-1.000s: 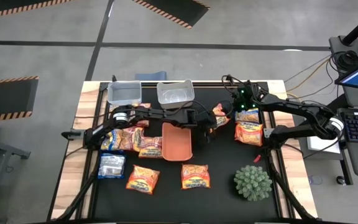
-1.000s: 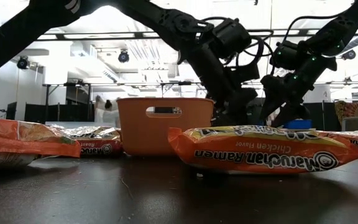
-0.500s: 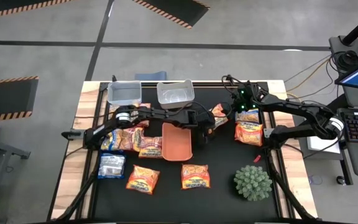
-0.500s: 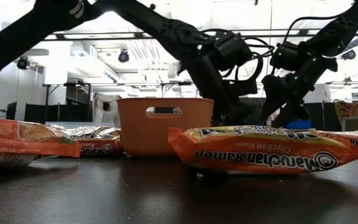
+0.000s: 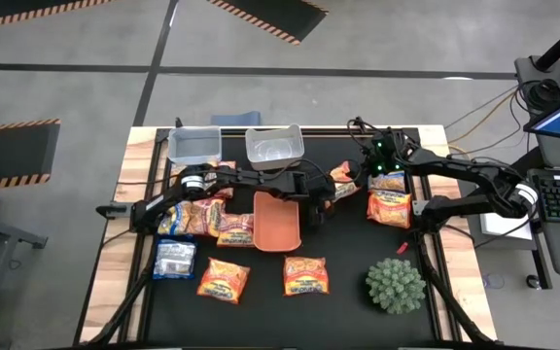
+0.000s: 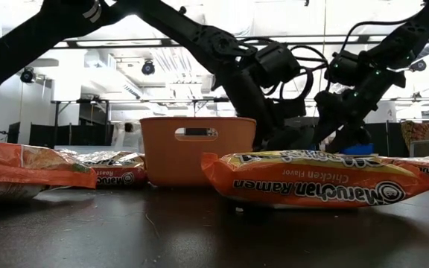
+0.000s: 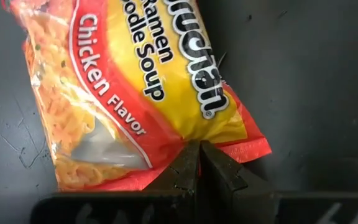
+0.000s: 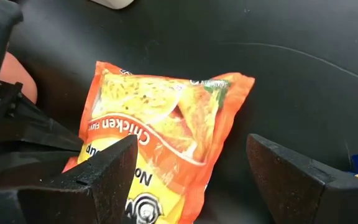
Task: Sort Maruchan noodles
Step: Put the orange bag into the white bin
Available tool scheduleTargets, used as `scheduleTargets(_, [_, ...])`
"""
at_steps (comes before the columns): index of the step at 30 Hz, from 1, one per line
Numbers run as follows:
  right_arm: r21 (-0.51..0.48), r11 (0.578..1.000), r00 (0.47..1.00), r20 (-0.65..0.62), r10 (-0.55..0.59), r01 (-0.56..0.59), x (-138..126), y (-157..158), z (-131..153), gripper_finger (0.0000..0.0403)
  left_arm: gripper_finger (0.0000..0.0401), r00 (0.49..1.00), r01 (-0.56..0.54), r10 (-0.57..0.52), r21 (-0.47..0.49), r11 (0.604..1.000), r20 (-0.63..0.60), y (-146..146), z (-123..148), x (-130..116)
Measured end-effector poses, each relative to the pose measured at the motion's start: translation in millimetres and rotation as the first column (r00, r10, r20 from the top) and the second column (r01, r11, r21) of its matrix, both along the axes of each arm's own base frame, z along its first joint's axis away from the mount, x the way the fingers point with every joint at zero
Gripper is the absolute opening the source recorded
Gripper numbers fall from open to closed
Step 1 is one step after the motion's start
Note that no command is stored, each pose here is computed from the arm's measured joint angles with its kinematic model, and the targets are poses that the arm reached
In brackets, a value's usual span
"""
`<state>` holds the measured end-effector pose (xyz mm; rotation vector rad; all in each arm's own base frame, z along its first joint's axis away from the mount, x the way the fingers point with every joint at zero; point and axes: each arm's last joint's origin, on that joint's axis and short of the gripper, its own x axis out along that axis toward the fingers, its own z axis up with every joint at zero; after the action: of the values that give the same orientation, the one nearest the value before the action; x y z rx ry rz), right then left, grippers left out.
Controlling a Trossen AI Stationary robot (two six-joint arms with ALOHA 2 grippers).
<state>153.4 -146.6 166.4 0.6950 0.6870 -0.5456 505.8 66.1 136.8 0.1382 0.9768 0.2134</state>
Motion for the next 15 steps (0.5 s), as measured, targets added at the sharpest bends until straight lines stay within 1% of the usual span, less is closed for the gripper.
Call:
scheduleTargets(8, [0.002,1.000,1.000,-0.001,-0.001,0.001,-1.0,1.0,-2.7,0.0290,0.0000,1.000,-0.011,0.011,-0.003,1.000,0.005,1.6,-4.8,-1.6])
scheduleTargets(15, [0.028,0.999,1.000,0.000,-0.023,0.023,-2.0,2.0,-4.8,0.0290,0.0000,1.000,-0.015,0.015,-0.003,1.000,0.018,2.2,-6.6,-1.6])
